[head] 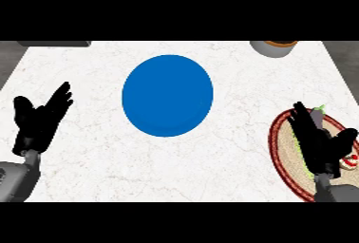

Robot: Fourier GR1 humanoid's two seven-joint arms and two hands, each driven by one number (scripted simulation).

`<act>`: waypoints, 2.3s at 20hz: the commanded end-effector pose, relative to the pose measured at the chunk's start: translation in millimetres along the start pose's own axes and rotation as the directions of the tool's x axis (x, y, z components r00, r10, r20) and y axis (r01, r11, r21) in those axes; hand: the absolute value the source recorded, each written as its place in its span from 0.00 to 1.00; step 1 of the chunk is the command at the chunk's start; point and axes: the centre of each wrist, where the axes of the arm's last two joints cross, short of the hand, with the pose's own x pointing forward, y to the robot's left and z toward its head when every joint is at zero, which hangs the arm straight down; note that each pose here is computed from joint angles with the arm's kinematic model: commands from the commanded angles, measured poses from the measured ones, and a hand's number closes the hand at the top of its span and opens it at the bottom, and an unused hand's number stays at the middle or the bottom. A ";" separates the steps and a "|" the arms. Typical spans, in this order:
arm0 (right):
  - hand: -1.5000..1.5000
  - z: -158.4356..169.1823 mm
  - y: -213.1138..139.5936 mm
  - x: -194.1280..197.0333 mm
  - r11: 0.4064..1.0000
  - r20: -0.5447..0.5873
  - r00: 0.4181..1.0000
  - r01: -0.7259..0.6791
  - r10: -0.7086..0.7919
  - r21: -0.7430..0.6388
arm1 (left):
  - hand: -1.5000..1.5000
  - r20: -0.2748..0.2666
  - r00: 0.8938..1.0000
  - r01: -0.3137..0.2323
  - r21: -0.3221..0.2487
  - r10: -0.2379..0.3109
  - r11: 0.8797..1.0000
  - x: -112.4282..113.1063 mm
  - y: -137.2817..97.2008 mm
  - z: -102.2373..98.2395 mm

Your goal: Pick the cupcake from the placemat and place it in the plate

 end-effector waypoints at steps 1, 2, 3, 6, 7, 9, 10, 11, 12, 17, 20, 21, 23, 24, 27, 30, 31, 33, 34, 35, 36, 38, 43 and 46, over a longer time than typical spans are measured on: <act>1.00 -6.2 -48.4 36.1 0.998 0.101 0.995 -0.025 0.019 0.059 | 0.50 -0.040 0.998 -0.050 -0.020 0.049 0.999 -20.1 -5.4 22.4; 1.00 -15.3 -65.6 69.9 0.993 0.209 0.976 -0.075 0.054 0.092 | 0.50 -0.073 0.994 -0.086 -0.004 0.086 0.996 -17.2 -19.6 5.3; 1.00 -17.9 -86.9 98.1 0.989 0.303 0.952 -0.086 0.047 0.118 | 0.50 -0.074 0.993 -0.094 -0.024 0.092 0.995 -28.2 -35.7 14.5; 1.00 -19.5 -115.2 175.6 0.973 0.553 0.831 -0.167 0.052 0.159 | 0.50 -0.172 0.972 -0.168 -0.031 0.161 0.985 -52.8 -49.0 22.8; 1.00 -4.7 -137.8 172.9 0.792 0.380 0.720 -0.607 0.581 -0.060 | 0.50 -0.137 0.979 -0.159 -0.062 0.149 0.985 -42.4 -46.0 19.1; 1.00 -1.1 -192.0 158.1 0.907 0.439 0.795 -0.348 0.420 -0.237 | 0.50 -0.158 0.963 -0.237 -0.101 0.220 0.966 -51.0 -81.4 29.6; 0.00 1.1 -206.4 144.5 0.932 0.473 0.806 -0.265 0.355 -0.249 | 0.50 -0.141 0.964 -0.240 -0.108 0.224 0.965 -54.5 -86.0 35.7; 0.00 6.9 -222.5 139.1 0.943 0.503 0.802 -0.223 0.322 -0.248 | 0.50 -0.151 0.963 -0.243 -0.127 0.223 0.962 -51.5 -72.8 36.0; 0.00 13.6 -228.7 119.3 0.955 0.542 0.791 -0.189 0.285 -0.227 | 0.50 -0.149 0.962 -0.245 -0.110 0.228 0.963 -62.2 -93.0 44.7; 0.00 31.5 -271.6 94.5 0.973 0.595 0.771 -0.199 0.228 -0.115 | 0.50 -0.136 0.964 -0.247 -0.122 0.231 0.961 -68.6 -99.1 46.5; 0.00 38.6 -288.5 103.7 0.949 0.564 0.772 -0.308 0.293 -0.071 | 0.50 -0.142 0.962 -0.250 -0.117 0.233 0.961 -54.8 -118.1 34.5; 0.00 53.4 -306.4 130.2 0.930 0.536 0.773 -0.359 0.341 -0.075 | 0.50 -0.139 0.964 -0.242 -0.121 0.225 0.963 -64.1 -110.8 47.1; 0.00 47.5 -296.7 143.8 0.845 0.466 0.745 -0.535 0.478 -0.011 | 0.50 -0.145 0.965 -0.236 -0.118 0.218 0.965 -59.5 -99.2 35.5; 0.00 50.0 -298.3 163.9 0.799 0.438 0.727 -0.600 0.529 0.032 | 0.50 -0.144 0.966 -0.234 -0.128 0.215 0.964 -51.7 -105.9 42.9; 0.00 50.3 -295.2 164.1 0.697 0.404 0.676 -0.707 0.617 0.118 | 0.50 -0.153 0.963 -0.243 -0.133 0.222 0.961 -54.3 -111.1 38.7; 0.00 39.4 -282.3 157.3 0.627 0.418 0.628 -0.763 0.657 0.160 | 0.50 -0.153 0.960 -0.254 -0.117 0.236 0.960 -61.8 -103.9 40.5; 0.00 32.8 -277.9 154.8 0.596 0.391 0.602 -0.788 0.696 0.152 | 0.50 -0.157 0.967 -0.221 -0.126 0.201 0.967 -62.5 -96.1 41.2; 0.00 21.2 -259.7 146.8 0.546 0.380 0.560 -0.823 0.736 0.155 | 0.50 -0.154 0.964 -0.236 -0.115 0.217 0.965 -60.9 -104.0 60.3; 0.00 33.0 -271.0 152.2 0.536 0.371 0.556 -0.828 0.744 0.167 | 0.50 -0.155 0.966 -0.223 -0.103 0.206 0.969 -64.7 -87.0 41.1; 0.00 19.6 -258.1 150.4 0.528 0.369 0.549 -0.833 0.750 0.165 | 0.50 -0.161 0.963 -0.236 -0.109 0.217 0.966 -44.5 -96.4 38.7; 0.00 22.5 -262.0 136.2 0.507 0.361 0.539 -0.841 0.761 0.187 | 0.50 -0.158 0.960 -0.249 -0.096 0.232 0.964 -61.2 -96.9 51.9; 0.00 14.3 -246.2 113.3 0.509 0.362 0.543 -0.839 0.757 0.194 | 0.50 -0.149 0.966 -0.229 -0.108 0.213 0.967 -73.0 -94.1 57.6; 0.00 0.5 -227.1 103.8 0.451 0.345 0.483 -0.876 0.805 0.173 | 0.50 -0.162 0.959 -0.251 -0.101 0.233 0.963 -59.9 -99.3 51.0; 0.00 -4.2 -192.0 101.9 0.431 0.315 0.481 -0.876 0.818 0.217 | 0.50 -0.153 0.961 -0.247 -0.094 0.231 0.964 -65.9 -92.0 54.2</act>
